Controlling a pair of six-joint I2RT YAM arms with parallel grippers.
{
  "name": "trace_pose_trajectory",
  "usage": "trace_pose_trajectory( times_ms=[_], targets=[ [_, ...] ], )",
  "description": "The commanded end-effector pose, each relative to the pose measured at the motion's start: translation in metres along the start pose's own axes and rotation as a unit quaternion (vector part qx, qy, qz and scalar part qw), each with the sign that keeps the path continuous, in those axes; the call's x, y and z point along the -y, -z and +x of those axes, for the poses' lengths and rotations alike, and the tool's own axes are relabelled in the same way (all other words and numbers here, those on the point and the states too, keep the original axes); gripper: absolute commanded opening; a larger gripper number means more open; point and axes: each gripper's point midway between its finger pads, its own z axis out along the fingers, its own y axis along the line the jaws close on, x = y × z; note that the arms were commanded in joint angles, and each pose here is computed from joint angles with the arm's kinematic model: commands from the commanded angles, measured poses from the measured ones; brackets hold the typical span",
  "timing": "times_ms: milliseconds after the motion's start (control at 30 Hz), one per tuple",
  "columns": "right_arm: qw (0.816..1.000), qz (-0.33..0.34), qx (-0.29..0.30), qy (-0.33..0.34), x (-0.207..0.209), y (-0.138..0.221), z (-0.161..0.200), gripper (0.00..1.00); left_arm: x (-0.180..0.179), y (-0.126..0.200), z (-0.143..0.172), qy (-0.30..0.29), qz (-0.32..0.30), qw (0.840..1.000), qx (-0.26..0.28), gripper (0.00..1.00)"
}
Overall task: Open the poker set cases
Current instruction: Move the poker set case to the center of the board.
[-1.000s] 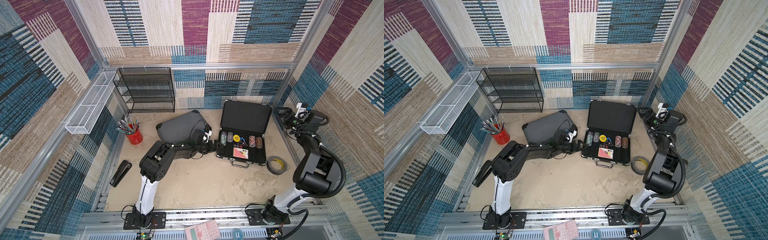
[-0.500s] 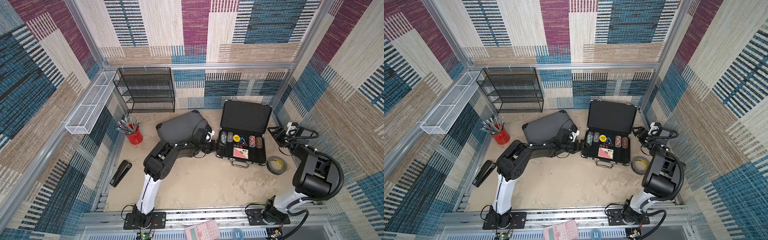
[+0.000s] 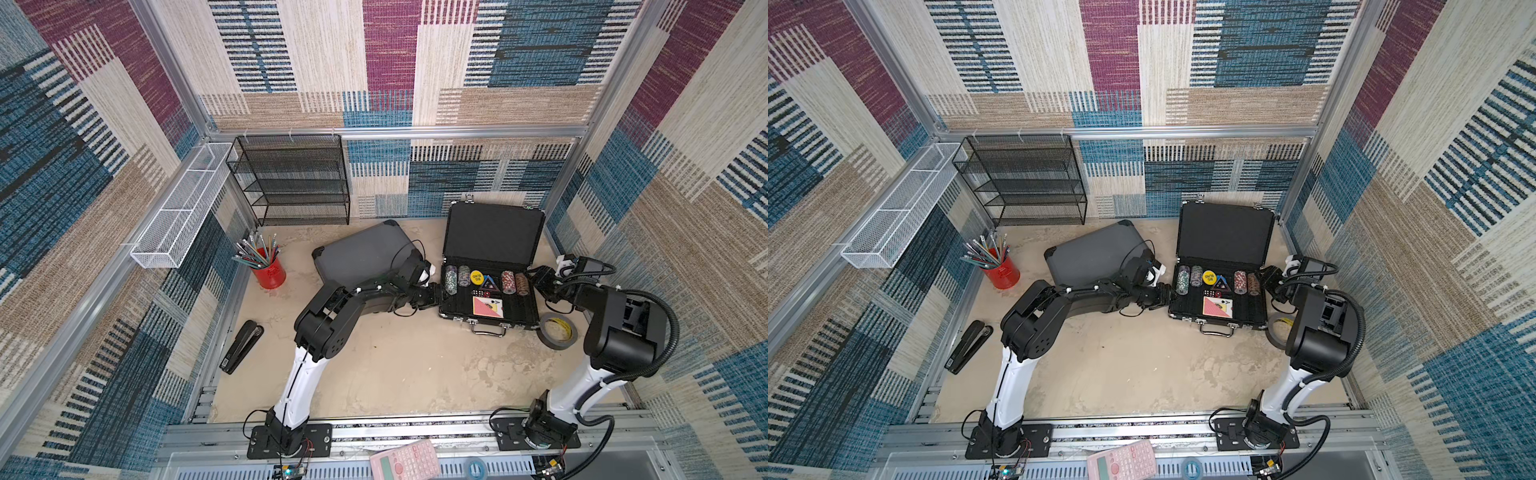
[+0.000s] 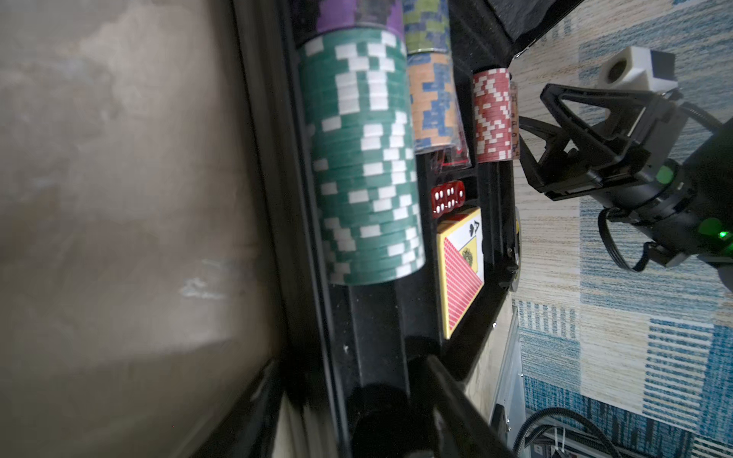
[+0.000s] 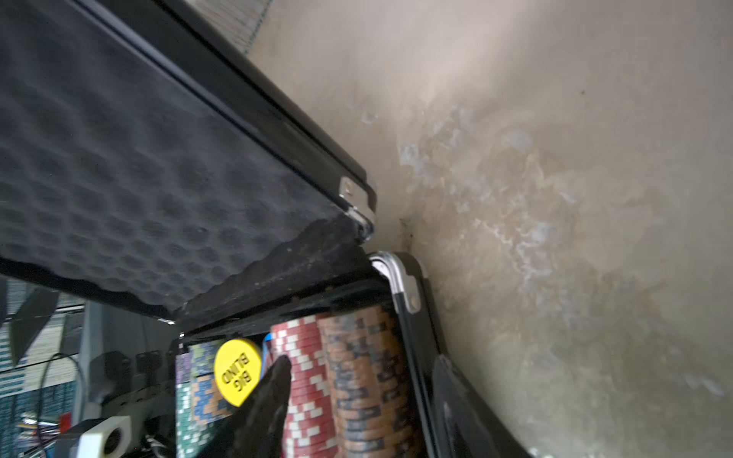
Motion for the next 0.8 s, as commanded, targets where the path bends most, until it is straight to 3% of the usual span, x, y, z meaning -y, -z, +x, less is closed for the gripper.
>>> trace_pose_trajectory(
  times_ms=[0, 167, 367, 767],
  targets=[
    [1.000, 0.017, -0.001, 0.015, 0.003, -0.005, 0.000, 0.58, 0.012, -0.001, 0.004, -0.013, 0.022, 1.000, -0.017, 0.47],
    [1.000, 0.021, -0.001, 0.020, 0.005, -0.006, 0.001, 0.61, 0.006, -0.006, 0.001, -0.009, 0.005, 1.000, -0.013, 0.45],
    [1.000, 0.010, -0.004, 0.022, 0.001, -0.010, -0.002, 0.59, 0.004, -0.013, -0.005, -0.002, -0.003, 1.000, -0.015, 0.34],
    [0.999, -0.023, -0.017, 0.015, -0.009, -0.031, -0.012, 0.59, -0.005, -0.031, -0.021, 0.005, -0.019, 1.000, -0.016, 0.32]
  ],
)
